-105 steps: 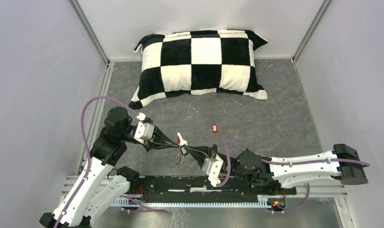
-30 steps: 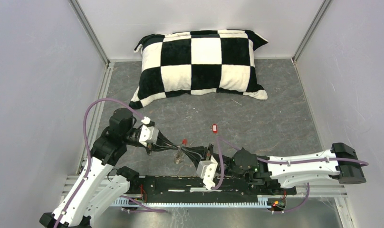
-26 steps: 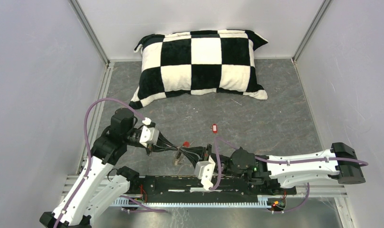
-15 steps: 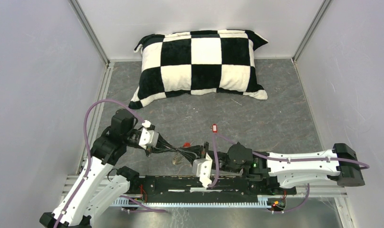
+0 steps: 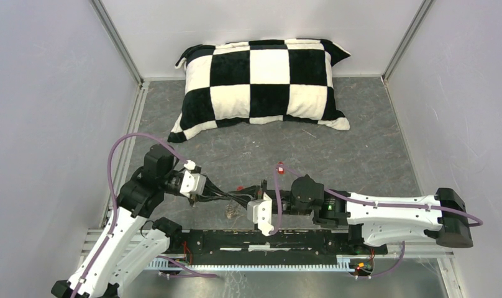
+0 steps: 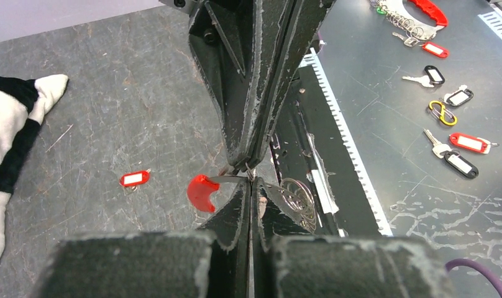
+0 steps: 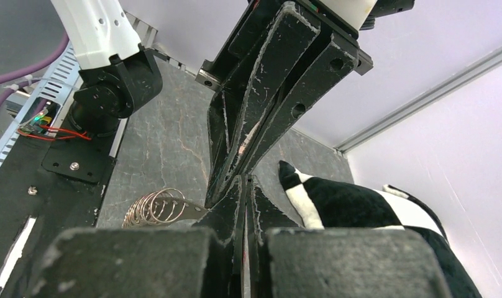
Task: Put the keys on the keyring
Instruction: Insert the key onto the keyring.
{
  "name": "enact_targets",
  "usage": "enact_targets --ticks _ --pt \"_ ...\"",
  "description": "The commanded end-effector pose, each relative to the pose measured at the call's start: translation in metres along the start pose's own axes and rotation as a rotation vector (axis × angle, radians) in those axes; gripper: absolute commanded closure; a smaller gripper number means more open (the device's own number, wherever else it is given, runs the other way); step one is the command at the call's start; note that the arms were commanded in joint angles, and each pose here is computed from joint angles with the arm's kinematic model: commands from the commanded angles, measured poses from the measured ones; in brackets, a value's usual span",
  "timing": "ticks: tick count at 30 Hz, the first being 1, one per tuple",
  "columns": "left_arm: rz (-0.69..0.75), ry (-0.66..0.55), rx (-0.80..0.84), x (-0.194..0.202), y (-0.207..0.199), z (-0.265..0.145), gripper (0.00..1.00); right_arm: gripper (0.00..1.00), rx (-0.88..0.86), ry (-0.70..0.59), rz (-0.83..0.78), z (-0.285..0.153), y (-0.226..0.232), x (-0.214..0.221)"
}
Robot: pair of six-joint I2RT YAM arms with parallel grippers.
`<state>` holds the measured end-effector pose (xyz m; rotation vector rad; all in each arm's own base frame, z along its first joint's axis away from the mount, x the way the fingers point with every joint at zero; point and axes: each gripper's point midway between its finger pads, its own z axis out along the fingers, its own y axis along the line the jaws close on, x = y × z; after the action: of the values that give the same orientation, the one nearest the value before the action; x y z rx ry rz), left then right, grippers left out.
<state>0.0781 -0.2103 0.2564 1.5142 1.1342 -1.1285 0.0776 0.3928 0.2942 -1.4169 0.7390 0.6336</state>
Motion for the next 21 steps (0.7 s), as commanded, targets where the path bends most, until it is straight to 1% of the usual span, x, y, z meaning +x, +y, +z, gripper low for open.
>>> enact_targets --ticks 1,10,15,21 --pt "0.116 -0.057 0.041 -0.022 -0.005 -0.001 0.98 1.0 -0.046 -0.058 0.02 0.009 -0.006 -0.017" --pt "0.131 -0.071 0.056 -0.022 -0.01 -0.001 0.98 1.0 -0.026 -0.055 0.022 0.005 -0.018 -0.014" --pt "0.129 -0.073 0.058 -0.022 -0.011 -0.001 0.98 1.0 -0.007 -0.07 0.016 0.002 -0.026 -0.021" --pt "0.123 -0.064 0.049 -0.022 -0.008 -0.001 0.98 1.0 -0.037 -0.08 0.039 0.003 -0.019 -0.022"
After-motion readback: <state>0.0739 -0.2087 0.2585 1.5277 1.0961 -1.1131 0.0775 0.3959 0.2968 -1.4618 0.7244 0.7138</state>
